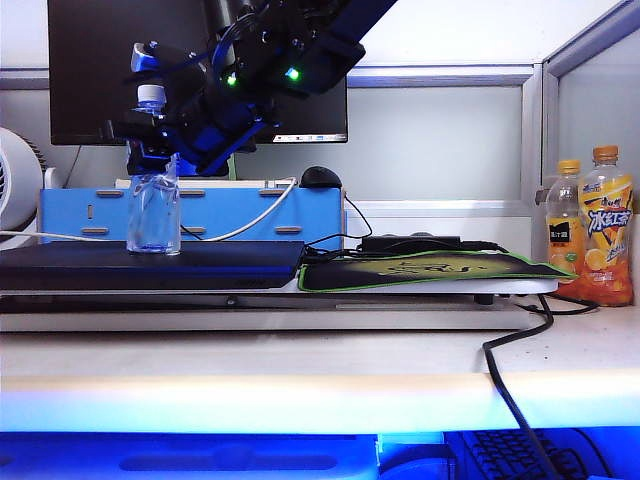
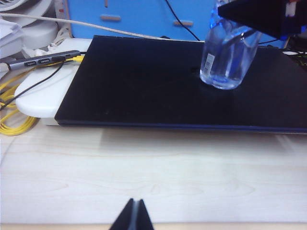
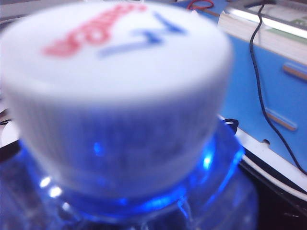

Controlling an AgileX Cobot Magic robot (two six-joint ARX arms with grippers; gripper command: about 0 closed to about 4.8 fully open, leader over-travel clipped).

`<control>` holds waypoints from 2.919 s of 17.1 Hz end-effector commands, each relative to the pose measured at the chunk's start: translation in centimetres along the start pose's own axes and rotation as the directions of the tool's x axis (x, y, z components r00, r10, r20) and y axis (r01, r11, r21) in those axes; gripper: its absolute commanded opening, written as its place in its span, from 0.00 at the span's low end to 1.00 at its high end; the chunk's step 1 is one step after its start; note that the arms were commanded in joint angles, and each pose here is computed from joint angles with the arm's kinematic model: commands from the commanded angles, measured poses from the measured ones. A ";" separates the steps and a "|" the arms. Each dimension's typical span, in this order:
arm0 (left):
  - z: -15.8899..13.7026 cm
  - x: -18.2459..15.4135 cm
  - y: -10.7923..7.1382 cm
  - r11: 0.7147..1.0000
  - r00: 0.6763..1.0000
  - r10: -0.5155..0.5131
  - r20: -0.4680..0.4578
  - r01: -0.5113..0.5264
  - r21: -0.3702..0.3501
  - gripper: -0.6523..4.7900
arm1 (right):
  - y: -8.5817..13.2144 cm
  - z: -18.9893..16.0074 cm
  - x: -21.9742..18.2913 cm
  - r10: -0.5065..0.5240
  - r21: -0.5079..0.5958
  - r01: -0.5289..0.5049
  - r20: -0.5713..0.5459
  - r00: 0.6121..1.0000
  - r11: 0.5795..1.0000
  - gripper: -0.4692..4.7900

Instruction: Pick up the mineral water bottle and place it on the laptop.

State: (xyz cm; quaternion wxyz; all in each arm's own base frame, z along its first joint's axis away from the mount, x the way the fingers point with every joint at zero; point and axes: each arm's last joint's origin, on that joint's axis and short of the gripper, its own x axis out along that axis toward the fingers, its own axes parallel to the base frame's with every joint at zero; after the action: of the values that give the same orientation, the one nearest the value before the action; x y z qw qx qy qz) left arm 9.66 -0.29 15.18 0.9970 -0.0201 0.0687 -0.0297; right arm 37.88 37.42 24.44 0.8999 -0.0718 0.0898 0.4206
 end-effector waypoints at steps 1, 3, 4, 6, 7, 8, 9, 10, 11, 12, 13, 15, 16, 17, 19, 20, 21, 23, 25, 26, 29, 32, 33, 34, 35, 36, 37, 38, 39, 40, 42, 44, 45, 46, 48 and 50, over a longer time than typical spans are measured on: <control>0.1 0.0 0.0 1.000 1.000 -0.002 0.008 0.002 0.001 0.12 | 0.2 1.5 -0.3 -0.006 -0.012 0.007 0.083 0.997 1.000 0.11; 0.1 0.0 0.0 1.000 1.000 -0.002 0.008 0.002 0.001 0.12 | 0.2 1.4 -0.2 -0.005 -0.011 0.006 0.077 0.997 1.000 0.11; 0.1 0.0 0.0 1.000 1.000 -0.002 0.008 0.002 0.001 0.12 | 0.2 1.4 -0.2 -0.005 -0.011 0.006 0.074 0.997 1.000 0.12; 0.1 0.0 0.0 1.000 1.000 -0.002 0.008 0.002 0.001 0.12 | 0.2 1.4 -0.2 -0.005 -0.011 0.006 0.078 0.997 1.000 0.28; 0.1 0.0 0.0 1.000 1.000 -0.002 0.008 0.002 0.001 0.12 | 0.2 1.4 -0.2 -0.005 -0.011 0.006 0.079 0.997 1.000 0.38; 0.1 0.0 0.0 1.000 1.000 -0.002 0.008 0.002 0.001 0.12 | 0.2 1.4 -0.2 -0.005 -0.011 0.006 0.078 0.997 1.000 0.48; 0.1 0.0 0.0 1.000 1.000 -0.002 0.008 0.002 0.001 0.12 | 0.2 1.4 -0.2 -0.005 -0.011 0.006 0.076 0.997 1.000 0.55; 0.1 0.0 0.0 1.000 1.000 -0.002 0.008 0.002 0.001 0.12 | 0.3 1.4 -0.2 -0.003 -0.011 0.004 0.075 0.997 1.000 0.69; 0.1 0.0 0.0 1.000 1.000 -0.002 0.008 0.002 0.001 0.12 | 0.3 1.4 -0.2 -0.002 -0.011 0.003 0.075 0.997 1.000 0.77; 0.1 0.0 0.0 1.000 1.000 -0.002 0.008 0.002 0.001 0.12 | 0.6 1.4 -0.2 0.003 -0.012 -0.002 0.074 0.997 1.000 0.81; 0.1 0.0 0.0 1.000 1.000 -0.002 0.008 0.002 0.001 0.12 | 0.7 1.4 -0.2 0.006 -0.013 -0.005 0.075 0.997 1.000 0.81; 0.1 0.0 0.0 1.000 1.000 -0.002 0.008 0.002 0.001 0.12 | 1.0 1.5 -0.2 0.012 -0.015 -0.011 0.077 0.997 1.000 0.92; 0.1 0.0 0.0 1.000 1.000 -0.002 0.007 0.002 0.001 0.12 | 1.2 1.5 -0.2 0.015 -0.016 -0.014 0.077 0.997 1.000 0.95; 0.1 0.0 0.0 1.000 1.000 -0.002 0.008 0.002 0.001 0.12 | 1.2 1.6 -0.3 0.014 -0.016 -0.013 0.080 0.997 1.000 0.95; 0.1 0.0 0.0 1.000 1.000 -0.002 0.008 0.002 0.001 0.12 | 1.2 2.0 -0.5 0.014 -0.018 -0.012 0.088 0.996 1.000 0.95; 0.1 0.0 0.0 1.000 1.000 -0.002 0.008 0.002 0.001 0.12 | 1.1 2.8 -1.0 0.005 -0.023 -0.003 0.101 0.995 1.000 0.95; 0.1 0.0 0.0 1.000 1.000 -0.002 0.008 0.002 0.001 0.12 | 1.1 3.4 -1.4 -0.002 -0.033 0.006 0.108 0.994 0.999 0.95; 0.1 0.0 0.0 1.000 1.000 -0.002 0.008 0.002 0.001 0.12 | 0.9 4.8 -2.4 -0.034 -0.061 0.042 0.129 0.991 0.997 0.95; 0.1 0.0 0.0 1.000 1.000 -0.002 0.008 0.002 0.001 0.12 | 0.8 7.4 -4.2 -0.065 -0.089 0.083 0.183 0.981 0.993 0.95; 0.1 0.0 0.0 1.000 1.000 -0.002 0.008 0.002 0.001 0.12 | 0.7 8.3 -5.0 -0.078 -0.097 0.098 0.196 0.977 0.990 0.95; 0.1 0.0 0.0 1.000 1.000 -0.002 0.008 0.002 0.001 0.12 | 0.3 11.0 -7.8 -0.221 -0.115 0.247 0.196 0.955 0.962 0.95; 0.1 0.0 0.0 1.000 1.000 -0.002 0.008 0.002 0.001 0.12 | -0.2 14.2 -12.3 -0.411 -0.145 0.435 0.165 0.896 0.889 0.95; 0.1 0.0 0.0 1.000 1.000 -0.002 0.008 0.002 0.001 0.12 | -0.3 15.2 -13.9 -0.449 -0.147 0.472 0.164 0.878 0.869 0.94; 0.1 0.0 0.0 1.000 1.000 -0.002 0.007 0.002 0.001 0.12 | -0.3 16.0 -15.2 -0.469 -0.142 0.492 0.167 0.867 0.859 0.94; 0.1 0.0 0.0 1.000 1.000 -0.002 0.008 0.002 0.001 0.12 | -0.3 17.7 -17.9 -0.496 -0.129 0.522 0.186 0.848 0.843 0.94; 0.1 0.0 0.0 1.000 1.000 -0.002 0.008 0.002 0.001 0.12 | -0.3 18.7 -19.7 -0.507 -0.130 0.536 0.205 0.838 0.834 0.94; 0.1 0.0 0.0 1.000 1.000 -0.002 0.007 0.002 0.001 0.12 | -0.3 19.4 -21.1 -0.519 -0.126 0.551 0.220 0.826 0.825 0.94; 0.1 0.0 0.0 1.000 1.000 -0.002 0.007 0.002 0.001 0.12 | -0.2 20.5 -23.5 -0.535 -0.111 0.572 0.248 0.808 0.812 0.94; 0.1 0.0 0.0 1.000 1.000 -0.002 0.008 0.002 0.001 0.12 | -0.2 21.4 -25.4 -0.538 -0.108 0.580 0.269 0.799 0.808 0.94; 0.0 0.0 0.1 1.000 1.000 0.005 -0.002 -0.005 0.000 0.12 | 0.0 22.6 -29.5 -0.539 -0.092 0.585 0.294 0.789 0.806 0.94; -0.3 0.3 0.6 0.998 0.997 0.062 -0.053 -0.063 -0.010 0.12 | 0.3 23.4 -33.8 -0.542 -0.085 0.590 0.305 0.783 0.803 0.94; -0.4 0.2 1.0 0.995 0.994 0.097 -0.056 -0.098 -0.015 0.12 | 0.5 23.8 -37.4 -0.553 -0.071 0.601 0.320 0.769 0.796 0.94; -0.4 0.2 1.0 0.995 0.994 0.098 -0.056 -0.099 -0.015 0.12 | 0.5 23.9 -38.9 -0.564 -0.066 0.613 0.326 0.759 0.787 0.94; -0.4 0.2 1.0 0.995 0.994 0.097 -0.056 -0.098 -0.015 0.12 | 0.6 23.9 -40.2 -0.563 -0.067 0.614 0.331 0.758 0.787 0.94; -0.4 0.2 1.0 0.995 0.994 0.097 -0.056 -0.098 -0.015 0.12 | 0.8 23.8 -43.1 -0.563 -0.059 0.615 0.340 0.753 0.787 0.94; -0.4 0.2 1.0 0.995 0.994 0.096 -0.056 -0.097 -0.015 0.12 | 1.0 23.7 -44.6 -0.563 -0.056 0.615 0.344 0.751 0.786 0.94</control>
State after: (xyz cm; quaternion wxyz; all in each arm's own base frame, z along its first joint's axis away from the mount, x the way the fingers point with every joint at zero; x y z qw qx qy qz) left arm 9.91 0.67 14.69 0.9946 -0.0252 0.0986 0.0205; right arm 11.76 10.01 57.34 0.9796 -0.1022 -0.1180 0.1266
